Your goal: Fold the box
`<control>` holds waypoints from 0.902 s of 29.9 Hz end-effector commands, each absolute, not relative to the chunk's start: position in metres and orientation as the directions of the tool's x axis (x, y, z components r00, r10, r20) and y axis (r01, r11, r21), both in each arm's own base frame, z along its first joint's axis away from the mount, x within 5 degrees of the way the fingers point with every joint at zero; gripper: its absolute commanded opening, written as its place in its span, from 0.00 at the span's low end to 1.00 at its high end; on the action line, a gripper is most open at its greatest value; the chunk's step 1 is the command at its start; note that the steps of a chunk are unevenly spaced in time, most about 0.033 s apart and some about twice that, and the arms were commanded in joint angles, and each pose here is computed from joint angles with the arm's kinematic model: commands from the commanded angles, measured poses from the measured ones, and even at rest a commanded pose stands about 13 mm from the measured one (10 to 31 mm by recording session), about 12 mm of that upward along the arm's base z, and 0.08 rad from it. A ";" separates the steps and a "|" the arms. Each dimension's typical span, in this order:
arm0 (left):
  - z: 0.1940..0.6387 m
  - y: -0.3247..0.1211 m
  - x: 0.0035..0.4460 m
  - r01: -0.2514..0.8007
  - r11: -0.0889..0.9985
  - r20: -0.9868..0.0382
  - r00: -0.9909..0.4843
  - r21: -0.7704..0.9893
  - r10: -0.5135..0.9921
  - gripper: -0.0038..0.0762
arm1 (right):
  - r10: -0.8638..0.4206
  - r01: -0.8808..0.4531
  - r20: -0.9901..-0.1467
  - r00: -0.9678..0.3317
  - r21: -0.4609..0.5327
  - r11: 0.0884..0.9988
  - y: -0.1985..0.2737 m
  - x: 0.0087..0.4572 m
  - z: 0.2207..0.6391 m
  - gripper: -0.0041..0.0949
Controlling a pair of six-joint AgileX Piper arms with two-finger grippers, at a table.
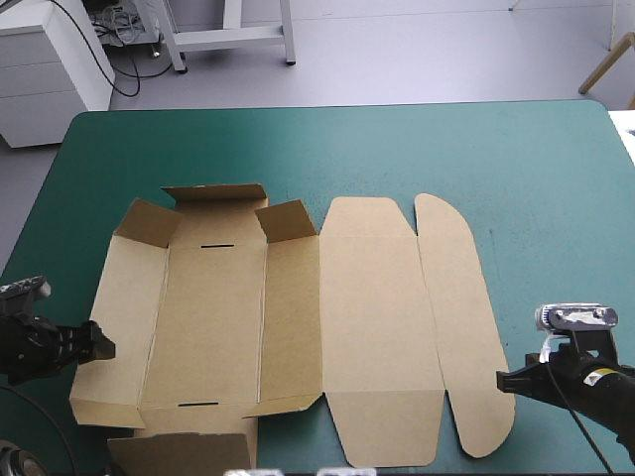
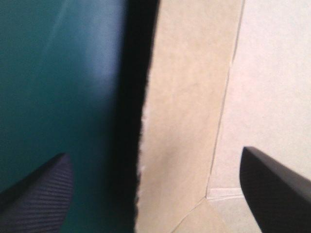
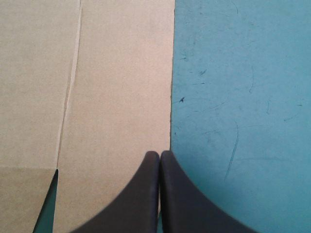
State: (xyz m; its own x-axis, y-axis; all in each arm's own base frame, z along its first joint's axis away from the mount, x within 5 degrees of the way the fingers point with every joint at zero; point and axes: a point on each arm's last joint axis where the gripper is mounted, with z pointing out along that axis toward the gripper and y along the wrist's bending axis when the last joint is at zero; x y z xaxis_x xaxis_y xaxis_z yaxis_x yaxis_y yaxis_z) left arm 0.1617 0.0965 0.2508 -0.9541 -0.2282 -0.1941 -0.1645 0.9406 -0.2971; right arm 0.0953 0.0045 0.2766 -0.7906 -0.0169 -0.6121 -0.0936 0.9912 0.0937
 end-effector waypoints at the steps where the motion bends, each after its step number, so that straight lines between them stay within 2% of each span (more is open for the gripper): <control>1: 0.250 0.088 0.165 -0.106 0.928 -0.273 -0.938 -0.358 -0.213 0.87 | -0.017 -0.097 -0.665 -0.747 0.083 0.992 0.004 0.099 0.287 0.02; 12: 0.222 0.066 0.173 -0.023 0.889 -0.163 -0.981 -0.458 -0.109 0.86 | -0.017 -0.097 -0.665 -0.747 0.083 0.992 0.004 0.099 0.287 0.02; 20: 0.220 0.057 0.179 0.006 0.874 -0.159 -0.984 -0.486 -0.081 0.86 | -0.017 -0.097 -0.665 -0.747 0.083 0.992 0.004 0.099 0.287 0.02; 23: 0.221 0.056 0.178 0.010 0.869 -0.151 -0.986 -0.494 -0.075 0.78 | -0.017 -0.097 -0.665 -0.747 0.083 0.992 0.004 0.099 0.287 0.02; 25: 0.221 0.056 0.177 0.011 0.866 -0.145 -0.987 -0.500 -0.071 0.66 | -0.017 -0.097 -0.665 -0.747 0.083 0.992 0.004 0.099 0.287 0.02; 27: 0.221 0.055 0.177 0.012 0.863 -0.140 -0.988 -0.505 -0.068 0.50 | -0.017 -0.097 -0.665 -0.747 0.083 0.992 0.004 0.099 0.287 0.02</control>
